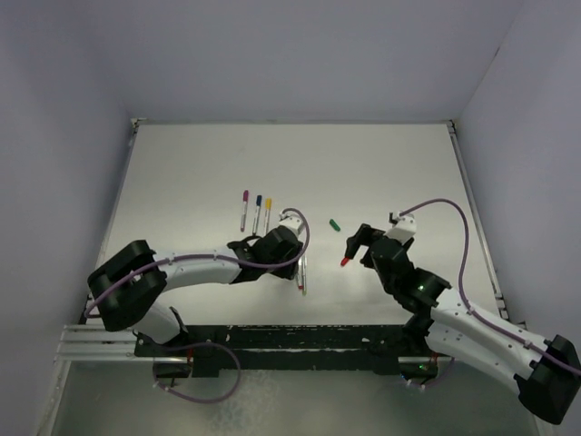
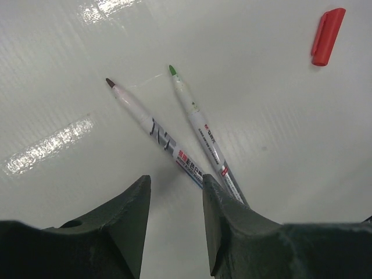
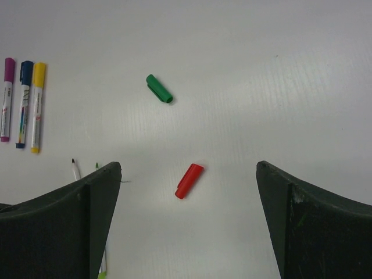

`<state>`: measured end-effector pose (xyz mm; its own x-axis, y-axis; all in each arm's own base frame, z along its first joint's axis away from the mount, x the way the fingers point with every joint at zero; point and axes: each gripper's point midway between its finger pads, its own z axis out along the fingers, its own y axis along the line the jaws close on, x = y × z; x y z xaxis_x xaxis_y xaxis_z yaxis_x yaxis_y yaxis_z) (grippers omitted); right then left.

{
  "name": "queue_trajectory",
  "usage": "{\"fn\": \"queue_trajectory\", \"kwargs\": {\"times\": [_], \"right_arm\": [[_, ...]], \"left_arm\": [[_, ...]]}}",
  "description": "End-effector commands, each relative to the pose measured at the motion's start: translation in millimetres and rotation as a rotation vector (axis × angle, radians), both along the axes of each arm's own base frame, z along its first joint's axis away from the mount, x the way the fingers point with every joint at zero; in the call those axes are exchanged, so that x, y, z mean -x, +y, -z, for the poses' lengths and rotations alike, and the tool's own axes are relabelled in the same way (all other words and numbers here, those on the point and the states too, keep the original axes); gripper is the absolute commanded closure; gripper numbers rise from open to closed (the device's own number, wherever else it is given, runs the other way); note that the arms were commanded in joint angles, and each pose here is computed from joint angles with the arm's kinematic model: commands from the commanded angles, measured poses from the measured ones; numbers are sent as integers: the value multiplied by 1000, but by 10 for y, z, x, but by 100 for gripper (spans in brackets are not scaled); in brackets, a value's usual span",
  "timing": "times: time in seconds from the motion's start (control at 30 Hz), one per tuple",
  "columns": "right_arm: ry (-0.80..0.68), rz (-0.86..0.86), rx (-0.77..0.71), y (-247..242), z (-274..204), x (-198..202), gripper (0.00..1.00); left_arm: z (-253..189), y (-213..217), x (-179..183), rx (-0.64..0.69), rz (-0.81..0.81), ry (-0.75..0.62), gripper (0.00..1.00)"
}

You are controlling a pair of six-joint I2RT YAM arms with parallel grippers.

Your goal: Insert the pens into the pen caps

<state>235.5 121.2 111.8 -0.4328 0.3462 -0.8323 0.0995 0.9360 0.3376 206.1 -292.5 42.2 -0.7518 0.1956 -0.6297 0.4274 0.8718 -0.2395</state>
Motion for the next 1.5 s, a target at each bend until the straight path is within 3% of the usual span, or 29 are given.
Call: {"fn": "queue_trajectory", "kwargs": {"times": [0.0, 0.7, 1.2, 1.47], "right_arm": [[-19, 28, -14, -44, -64, -10, 1], [-5, 17, -22, 12, 10, -24, 1], [-4, 20, -42, 23, -10, -16, 1], [-11, 40, -62, -1, -43, -7, 1]], "left_arm": [[-168, -278, -182, 51, -32, -51, 55], [-3, -127, -191, -111, -118, -9, 56], [280, -83, 39, -197, -63, 85, 57], [300, 284, 165, -388, -32, 126, 61]]}}
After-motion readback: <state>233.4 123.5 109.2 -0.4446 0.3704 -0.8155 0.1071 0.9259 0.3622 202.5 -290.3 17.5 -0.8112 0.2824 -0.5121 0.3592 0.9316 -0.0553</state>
